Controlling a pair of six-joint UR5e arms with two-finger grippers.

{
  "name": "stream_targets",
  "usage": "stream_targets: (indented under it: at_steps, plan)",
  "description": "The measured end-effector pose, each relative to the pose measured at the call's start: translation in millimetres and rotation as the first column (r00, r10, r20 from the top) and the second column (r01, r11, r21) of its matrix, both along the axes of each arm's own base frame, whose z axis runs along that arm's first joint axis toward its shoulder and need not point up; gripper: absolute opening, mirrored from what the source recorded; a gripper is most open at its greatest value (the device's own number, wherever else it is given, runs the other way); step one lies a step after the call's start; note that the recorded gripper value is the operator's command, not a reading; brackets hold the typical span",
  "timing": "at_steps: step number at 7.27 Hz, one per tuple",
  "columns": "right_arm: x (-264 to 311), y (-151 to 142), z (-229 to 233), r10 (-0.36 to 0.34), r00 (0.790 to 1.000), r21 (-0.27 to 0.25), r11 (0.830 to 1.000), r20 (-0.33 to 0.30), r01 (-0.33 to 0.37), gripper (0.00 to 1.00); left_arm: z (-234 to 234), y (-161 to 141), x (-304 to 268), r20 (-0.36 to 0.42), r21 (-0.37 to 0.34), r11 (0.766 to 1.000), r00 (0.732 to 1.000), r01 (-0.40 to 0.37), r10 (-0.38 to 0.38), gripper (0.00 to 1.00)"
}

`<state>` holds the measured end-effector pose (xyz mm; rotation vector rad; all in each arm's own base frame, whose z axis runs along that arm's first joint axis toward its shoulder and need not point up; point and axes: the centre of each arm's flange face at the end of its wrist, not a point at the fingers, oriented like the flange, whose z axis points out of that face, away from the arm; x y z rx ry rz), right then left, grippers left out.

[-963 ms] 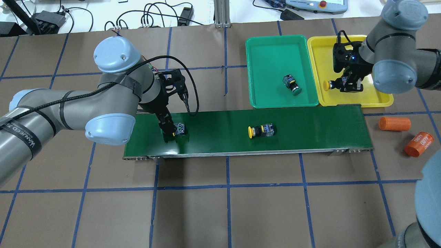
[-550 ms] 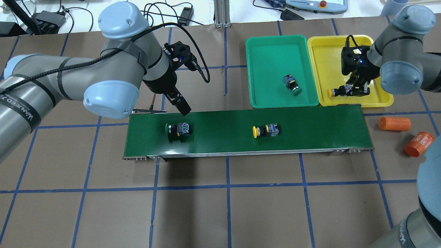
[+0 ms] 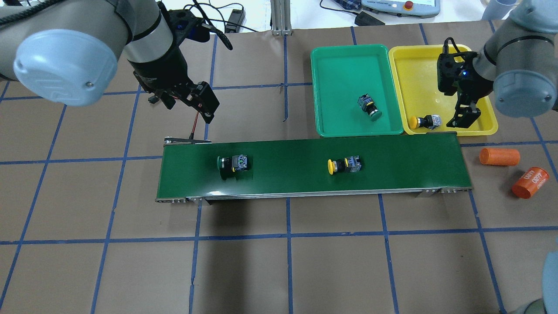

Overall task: Sort buttons by color to trays
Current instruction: 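Release yellow switch into yellow tray right while left gripper withdraws, then lower the right gripper and grasp the other yellow switch on the belt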

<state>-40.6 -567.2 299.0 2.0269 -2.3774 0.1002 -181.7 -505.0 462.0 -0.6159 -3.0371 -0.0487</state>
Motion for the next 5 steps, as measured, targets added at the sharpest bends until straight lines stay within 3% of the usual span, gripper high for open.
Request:
stream_targets:
  at_steps: [2,5]
  plan:
    - [30.3,49.3,3.2,0.022,1.000,0.031,0.999,0.012,-0.023,1.00,15.1,8.1,35.8,0.071,0.033,0.993,0.991,-0.115,0.113,1.00]
    - [95.1,80.0,-18.2,0.078,0.997,0.083,0.993,0.011,-0.079,1.00,12.8,-3.2,46.7,0.055,0.009,0.963,0.962,-0.269,0.268,1.00]
